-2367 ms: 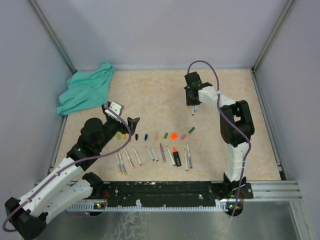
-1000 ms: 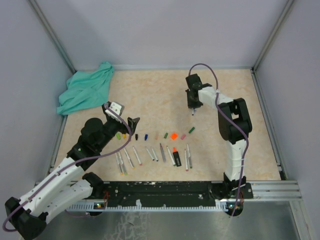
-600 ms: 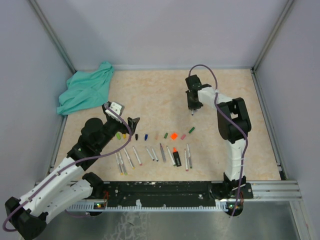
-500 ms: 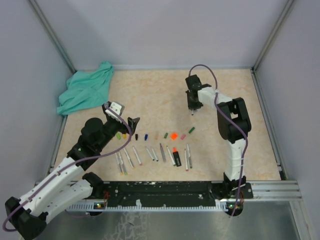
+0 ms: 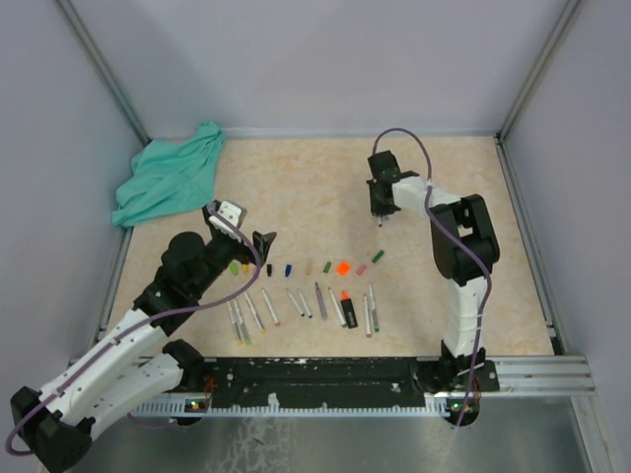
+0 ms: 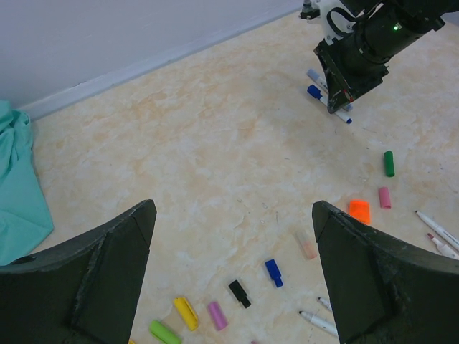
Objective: Open the pen caps
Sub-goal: Pick up the pen from the center of the board.
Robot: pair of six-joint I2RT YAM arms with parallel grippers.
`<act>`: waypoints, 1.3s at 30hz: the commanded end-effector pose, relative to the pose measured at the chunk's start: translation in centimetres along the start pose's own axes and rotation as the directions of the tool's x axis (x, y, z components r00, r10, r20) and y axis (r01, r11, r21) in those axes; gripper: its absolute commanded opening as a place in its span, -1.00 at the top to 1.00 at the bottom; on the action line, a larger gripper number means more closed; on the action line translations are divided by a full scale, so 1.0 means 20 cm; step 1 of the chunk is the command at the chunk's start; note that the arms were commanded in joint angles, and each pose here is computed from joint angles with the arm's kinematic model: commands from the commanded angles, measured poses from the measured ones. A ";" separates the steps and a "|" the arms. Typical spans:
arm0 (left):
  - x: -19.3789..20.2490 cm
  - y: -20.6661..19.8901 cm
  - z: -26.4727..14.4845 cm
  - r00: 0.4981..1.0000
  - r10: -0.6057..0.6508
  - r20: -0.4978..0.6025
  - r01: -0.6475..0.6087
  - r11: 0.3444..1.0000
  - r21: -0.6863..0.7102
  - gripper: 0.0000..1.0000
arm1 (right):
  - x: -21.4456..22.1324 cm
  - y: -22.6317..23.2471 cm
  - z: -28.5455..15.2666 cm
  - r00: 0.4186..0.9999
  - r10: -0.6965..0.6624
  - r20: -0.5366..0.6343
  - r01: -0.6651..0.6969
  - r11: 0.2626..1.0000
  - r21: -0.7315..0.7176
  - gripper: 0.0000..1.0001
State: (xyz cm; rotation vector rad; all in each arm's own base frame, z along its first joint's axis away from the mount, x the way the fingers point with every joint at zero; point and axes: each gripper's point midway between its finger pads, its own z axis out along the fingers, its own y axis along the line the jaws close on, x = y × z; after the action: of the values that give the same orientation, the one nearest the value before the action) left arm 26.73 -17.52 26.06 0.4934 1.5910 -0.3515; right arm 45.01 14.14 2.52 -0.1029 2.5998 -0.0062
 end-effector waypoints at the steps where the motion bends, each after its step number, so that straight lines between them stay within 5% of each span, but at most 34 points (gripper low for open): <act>1: 0.00 -0.02 0.01 1.000 0.015 0.019 -0.015 1.000 0.016 -0.88 | 0.10 0.06 0.01 0.999 -0.044 0.010 0.045 0.998 -0.052 1.00; 9: 0.01 -0.07 0.02 1.000 0.010 0.018 -0.011 0.997 0.078 -0.88 | 0.01 0.22 -0.30 0.959 0.075 0.272 0.009 0.955 -0.296 1.00; 15: -0.04 -0.18 -0.01 0.999 -0.006 0.034 -0.001 0.982 0.187 -0.88 | -0.02 0.30 -0.70 0.865 0.184 0.467 0.067 0.879 -0.472 1.00; 20: -0.09 -0.24 -0.03 0.993 -0.116 0.013 0.109 0.965 0.236 -0.91 | 0.05 0.34 -0.98 0.802 0.295 0.519 0.103 0.788 -0.607 1.00; 28: -0.18 -0.49 -0.23 0.845 -0.529 -0.077 0.498 0.727 0.473 -0.94 | 0.38 0.46 -1.39 0.744 0.414 0.525 0.182 0.630 -0.755 1.00; 32: -0.15 -0.55 -0.32 0.770 -0.629 -0.108 0.575 0.611 0.544 -0.94 | 0.52 0.48 -1.51 0.738 0.467 0.487 0.189 0.550 -0.813 1.00; 39: -0.06 -0.57 -0.34 0.701 -0.700 -0.133 0.639 0.535 0.553 -0.94 | 0.66 0.49 -1.48 0.762 0.468 0.448 0.197 0.491 -0.848 1.00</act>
State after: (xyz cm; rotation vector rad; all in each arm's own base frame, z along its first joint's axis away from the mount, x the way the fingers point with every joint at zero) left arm 16.20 -23.57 25.60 0.2908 1.5773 -1.3390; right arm 18.42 22.06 21.11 -0.2040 1.6418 1.1805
